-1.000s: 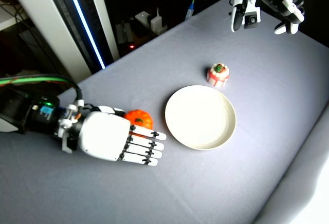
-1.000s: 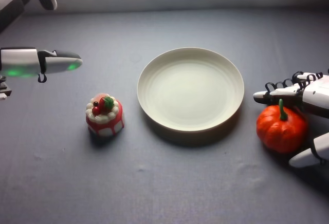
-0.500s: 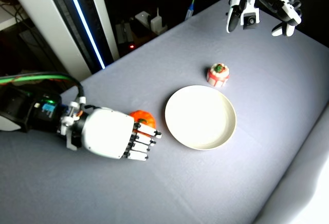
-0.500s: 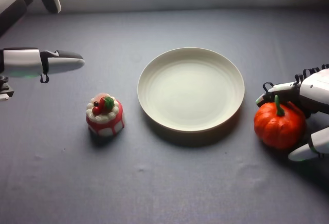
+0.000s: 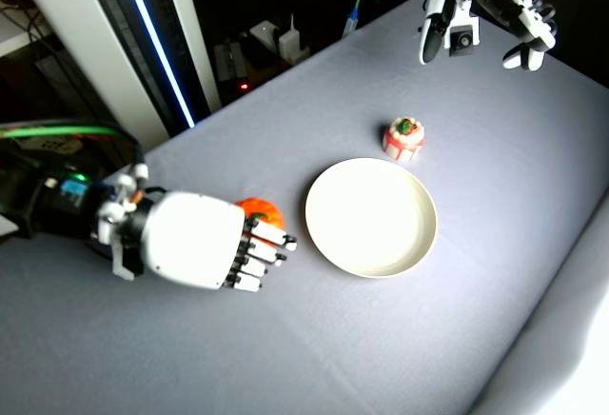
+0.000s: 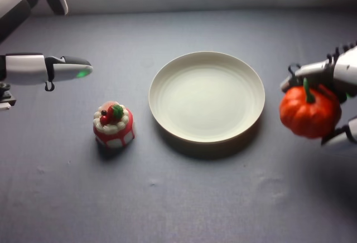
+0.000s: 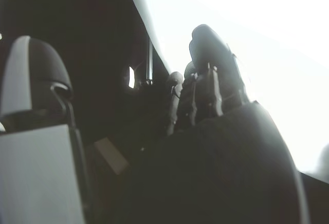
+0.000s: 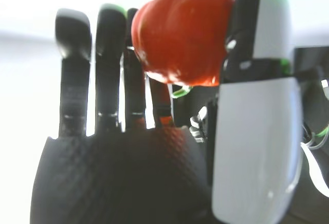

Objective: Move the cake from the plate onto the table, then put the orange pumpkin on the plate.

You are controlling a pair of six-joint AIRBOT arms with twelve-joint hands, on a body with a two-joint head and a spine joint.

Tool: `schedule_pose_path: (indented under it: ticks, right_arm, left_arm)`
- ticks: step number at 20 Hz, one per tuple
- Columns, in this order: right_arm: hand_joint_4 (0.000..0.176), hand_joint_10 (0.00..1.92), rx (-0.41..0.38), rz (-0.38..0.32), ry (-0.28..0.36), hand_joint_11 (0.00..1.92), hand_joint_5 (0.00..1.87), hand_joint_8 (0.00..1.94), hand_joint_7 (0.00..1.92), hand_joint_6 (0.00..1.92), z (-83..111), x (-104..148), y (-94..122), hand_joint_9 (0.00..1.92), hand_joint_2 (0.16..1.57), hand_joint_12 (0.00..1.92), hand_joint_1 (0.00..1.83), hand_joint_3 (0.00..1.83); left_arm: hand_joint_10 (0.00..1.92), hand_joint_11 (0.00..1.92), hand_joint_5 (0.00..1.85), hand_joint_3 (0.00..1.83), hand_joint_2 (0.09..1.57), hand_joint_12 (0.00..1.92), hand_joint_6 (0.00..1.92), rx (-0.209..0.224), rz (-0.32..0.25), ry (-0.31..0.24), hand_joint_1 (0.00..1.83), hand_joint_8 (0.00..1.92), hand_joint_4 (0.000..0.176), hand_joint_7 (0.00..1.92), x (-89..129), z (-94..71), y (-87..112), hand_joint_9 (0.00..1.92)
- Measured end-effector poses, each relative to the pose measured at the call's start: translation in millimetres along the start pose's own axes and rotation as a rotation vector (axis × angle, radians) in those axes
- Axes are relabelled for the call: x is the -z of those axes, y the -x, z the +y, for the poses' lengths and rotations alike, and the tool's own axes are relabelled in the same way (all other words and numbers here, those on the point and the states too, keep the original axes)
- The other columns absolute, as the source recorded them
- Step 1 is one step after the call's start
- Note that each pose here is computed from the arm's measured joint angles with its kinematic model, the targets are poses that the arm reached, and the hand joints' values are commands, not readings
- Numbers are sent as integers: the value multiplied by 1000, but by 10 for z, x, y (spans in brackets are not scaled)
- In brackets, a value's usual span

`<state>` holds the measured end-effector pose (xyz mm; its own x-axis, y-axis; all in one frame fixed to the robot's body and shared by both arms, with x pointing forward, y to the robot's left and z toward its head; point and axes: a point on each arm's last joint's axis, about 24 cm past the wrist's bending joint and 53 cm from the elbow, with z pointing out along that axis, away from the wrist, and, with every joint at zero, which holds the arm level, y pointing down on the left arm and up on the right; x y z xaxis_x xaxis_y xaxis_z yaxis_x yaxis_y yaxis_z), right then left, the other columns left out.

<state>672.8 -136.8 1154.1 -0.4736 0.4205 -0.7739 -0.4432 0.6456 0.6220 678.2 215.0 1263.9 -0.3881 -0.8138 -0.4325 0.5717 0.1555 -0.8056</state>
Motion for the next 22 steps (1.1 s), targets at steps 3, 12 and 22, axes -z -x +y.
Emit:
schedule_pose_path:
  ticks: [3,12,22]
  right_arm:
    - [0,1452,37,-19,56,791,888,1197,975,1038,226,-48,107,865,1142,1744,1228,0]
    - [13,1454,74,-44,174,638,892,1284,850,1128,642,-466,133,728,1171,1771,1193,3]
    - [0,1311,67,-4,210,611,813,1150,894,1239,715,-1014,-150,838,1162,1555,1348,0]
  left_arm:
    - [588,0,0,0,928,1772,0,1,-2,0,1086,0,47,1,-2,6,2,0]
    - [611,0,0,0,843,1760,0,0,25,4,913,0,82,0,-45,79,-115,8]
    - [636,0,0,5,806,1772,0,-10,49,-42,978,0,152,0,-177,57,-232,0]
